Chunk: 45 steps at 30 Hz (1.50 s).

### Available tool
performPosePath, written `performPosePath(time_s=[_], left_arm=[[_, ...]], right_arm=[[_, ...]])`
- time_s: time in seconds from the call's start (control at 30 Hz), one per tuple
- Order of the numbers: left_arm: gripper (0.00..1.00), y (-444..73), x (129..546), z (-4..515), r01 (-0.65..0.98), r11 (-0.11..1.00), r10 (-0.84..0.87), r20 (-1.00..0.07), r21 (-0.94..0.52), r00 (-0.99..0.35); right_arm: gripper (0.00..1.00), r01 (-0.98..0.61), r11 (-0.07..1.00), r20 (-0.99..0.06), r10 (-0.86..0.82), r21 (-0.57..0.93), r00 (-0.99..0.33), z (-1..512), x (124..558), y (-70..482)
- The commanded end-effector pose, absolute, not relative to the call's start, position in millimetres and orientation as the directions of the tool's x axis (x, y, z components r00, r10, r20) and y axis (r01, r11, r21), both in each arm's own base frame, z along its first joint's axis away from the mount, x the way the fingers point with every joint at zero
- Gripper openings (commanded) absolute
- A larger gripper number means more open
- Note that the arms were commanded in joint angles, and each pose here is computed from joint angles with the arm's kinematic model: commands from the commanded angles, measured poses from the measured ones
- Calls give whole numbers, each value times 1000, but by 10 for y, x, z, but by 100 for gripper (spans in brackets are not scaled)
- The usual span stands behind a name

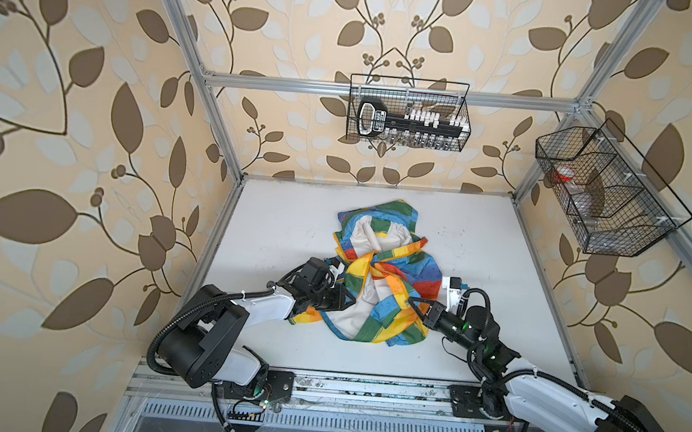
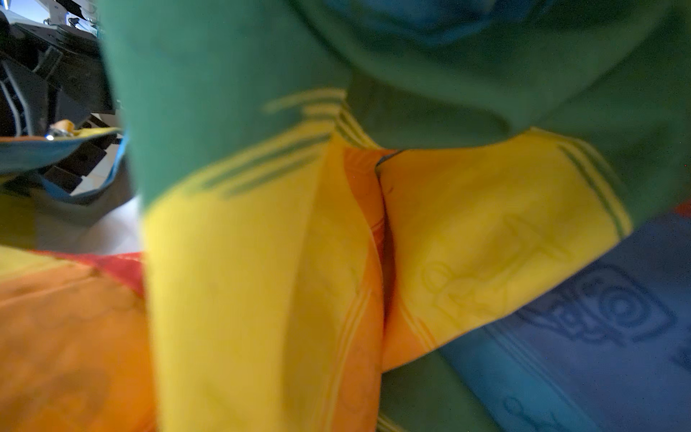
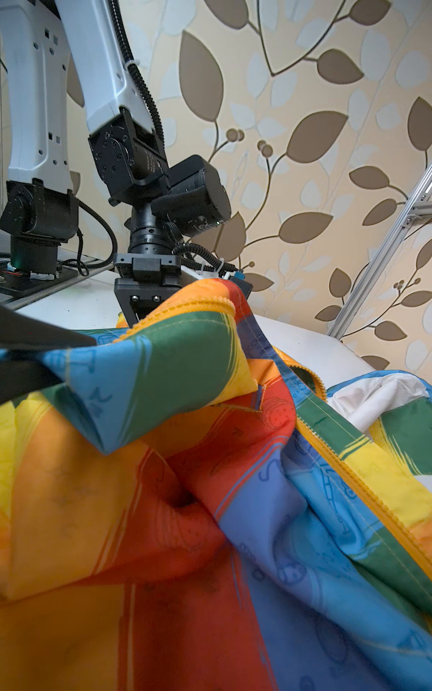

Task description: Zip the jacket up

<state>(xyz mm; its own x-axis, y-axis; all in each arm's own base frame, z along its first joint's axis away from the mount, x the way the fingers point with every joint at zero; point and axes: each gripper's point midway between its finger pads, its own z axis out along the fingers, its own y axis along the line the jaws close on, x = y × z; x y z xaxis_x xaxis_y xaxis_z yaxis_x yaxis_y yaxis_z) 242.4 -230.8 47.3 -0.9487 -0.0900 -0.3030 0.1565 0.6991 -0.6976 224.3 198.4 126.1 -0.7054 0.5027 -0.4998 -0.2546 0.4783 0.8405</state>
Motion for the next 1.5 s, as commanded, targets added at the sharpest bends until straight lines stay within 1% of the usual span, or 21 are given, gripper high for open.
performPosePath(time_s=[0.0,0.07,0.3,0.37,0.53,0.6,1.07,1.13,1.2,1.3,1.37,1.43,1.47], left_arm=[[26,-2352,2624,621,175,692,-127,-357,-701,-926],[29,-2331,2649,605,162,706,-143,-363,-689,-921],[27,-2397,2647,600,172,733,-127,-381,-658,-916],[27,-2419,2630,501,162,754,-109,-366,-637,-924],[26,-2476,2622,449,165,756,-96,-357,-634,-929],[23,-2491,2623,437,166,755,-94,-356,-634,-930],[10,-2529,2687,340,140,775,-104,-342,-616,-934],[6,-2522,2676,320,140,780,-95,-336,-611,-937],[3,-2510,2663,309,140,784,-88,-332,-604,-939],[1,-2543,2639,343,157,769,-77,-334,-620,-939],[1,-2560,2625,355,166,762,-69,-333,-625,-940],[8,-2573,2614,353,173,759,-58,-329,-628,-943],[9,-2574,2604,343,175,759,-52,-326,-627,-944]], right_arm=[[0,-271,452,-497,516,850,-698,1360,2264,2006],[0,-271,450,-495,516,851,-699,1363,2266,2007],[0,-264,449,-489,518,854,-701,1333,2254,1996],[0,-263,445,-487,523,856,-700,1340,2254,1993],[0,-261,445,-486,525,857,-699,1336,2254,1983],[0,-262,444,-486,525,857,-699,1333,2247,1981],[0,-261,443,-485,529,858,-696,1332,2239,1959],[0,-260,443,-485,531,858,-695,1335,2242,1956],[0,-261,440,-484,533,859,-694,1347,2245,1956],[0,-265,439,-486,532,858,-693,1355,2244,1959],[0,-264,440,-486,533,858,-693,1353,2245,1955],[0,-262,442,-486,532,858,-694,1343,2244,1955],[0,-262,440,-485,533,859,-693,1349,2246,1953]])
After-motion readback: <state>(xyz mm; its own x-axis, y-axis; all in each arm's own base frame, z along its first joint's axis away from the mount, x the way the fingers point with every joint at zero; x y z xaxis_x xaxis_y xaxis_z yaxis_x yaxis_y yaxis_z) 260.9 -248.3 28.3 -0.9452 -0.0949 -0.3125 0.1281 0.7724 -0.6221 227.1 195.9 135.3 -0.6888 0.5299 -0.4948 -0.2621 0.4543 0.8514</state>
